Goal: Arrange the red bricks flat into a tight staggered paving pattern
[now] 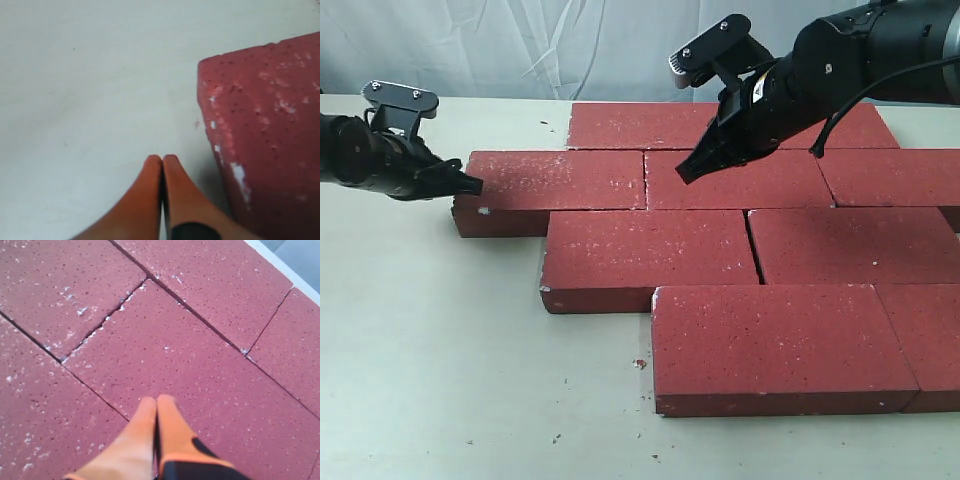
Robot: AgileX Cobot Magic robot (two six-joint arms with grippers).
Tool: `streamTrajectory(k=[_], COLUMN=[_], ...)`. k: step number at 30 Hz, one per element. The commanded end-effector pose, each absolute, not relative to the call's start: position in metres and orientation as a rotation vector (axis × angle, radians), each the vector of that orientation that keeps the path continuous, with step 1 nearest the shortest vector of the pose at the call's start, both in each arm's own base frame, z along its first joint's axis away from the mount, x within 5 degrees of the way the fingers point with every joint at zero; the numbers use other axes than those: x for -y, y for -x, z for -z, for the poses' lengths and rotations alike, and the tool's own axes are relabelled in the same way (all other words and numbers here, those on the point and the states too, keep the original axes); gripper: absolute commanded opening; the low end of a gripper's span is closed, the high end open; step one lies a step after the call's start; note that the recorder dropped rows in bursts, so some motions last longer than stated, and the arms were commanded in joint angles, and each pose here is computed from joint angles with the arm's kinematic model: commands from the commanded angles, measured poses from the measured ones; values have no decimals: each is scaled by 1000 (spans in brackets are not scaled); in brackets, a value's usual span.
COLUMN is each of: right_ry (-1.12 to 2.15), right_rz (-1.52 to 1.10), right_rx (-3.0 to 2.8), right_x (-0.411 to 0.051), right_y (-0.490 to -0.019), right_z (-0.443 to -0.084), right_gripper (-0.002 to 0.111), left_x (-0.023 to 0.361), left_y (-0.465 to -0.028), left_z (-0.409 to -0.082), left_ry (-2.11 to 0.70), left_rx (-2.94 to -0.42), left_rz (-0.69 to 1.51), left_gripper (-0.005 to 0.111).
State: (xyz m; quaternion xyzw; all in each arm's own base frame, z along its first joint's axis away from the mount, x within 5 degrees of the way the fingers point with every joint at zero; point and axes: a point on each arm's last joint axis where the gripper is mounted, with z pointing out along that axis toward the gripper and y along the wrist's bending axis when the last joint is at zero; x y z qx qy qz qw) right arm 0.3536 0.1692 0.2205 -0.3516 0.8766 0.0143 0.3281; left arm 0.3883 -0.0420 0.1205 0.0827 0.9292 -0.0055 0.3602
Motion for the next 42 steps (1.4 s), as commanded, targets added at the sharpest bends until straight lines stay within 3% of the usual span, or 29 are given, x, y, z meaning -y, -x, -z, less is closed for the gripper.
streamTrajectory(k=[1,7,11,19,26,34,42], right_ry=[905,906,906,906,902,902,902], right_rz=[-39,-39,-39,-39,-44,-44,-44], right_rx=[-2286,-2288,-2288,-2288,-2290,-2290,-2290], right_x=[-167,-167,-167,-167,-167,-167,-167], right_y=[-355,-355,-355,-355,-354,-354,-354], right_z=[-222,-221,-221,-221,-221,-221,-221], right_gripper=[-1,-1,-1,-1,-1,-1,-1], left_x=[25,9,21,95,136,160,160], left_y=[-389,-366,-345,-328,-333,-333,-333], left_z=[-127,-168,-188,-172,-154,-145,-144], left_ry=[-165,-253,-247,-817,-959,-1068,-1106], left_rx=[-2417,-2535,-2650,-2631,-2613,-2604,-2594], left_rz=[-2,-63,31,369,405,416,383], left_gripper=[0,0,0,0,0,0,0])
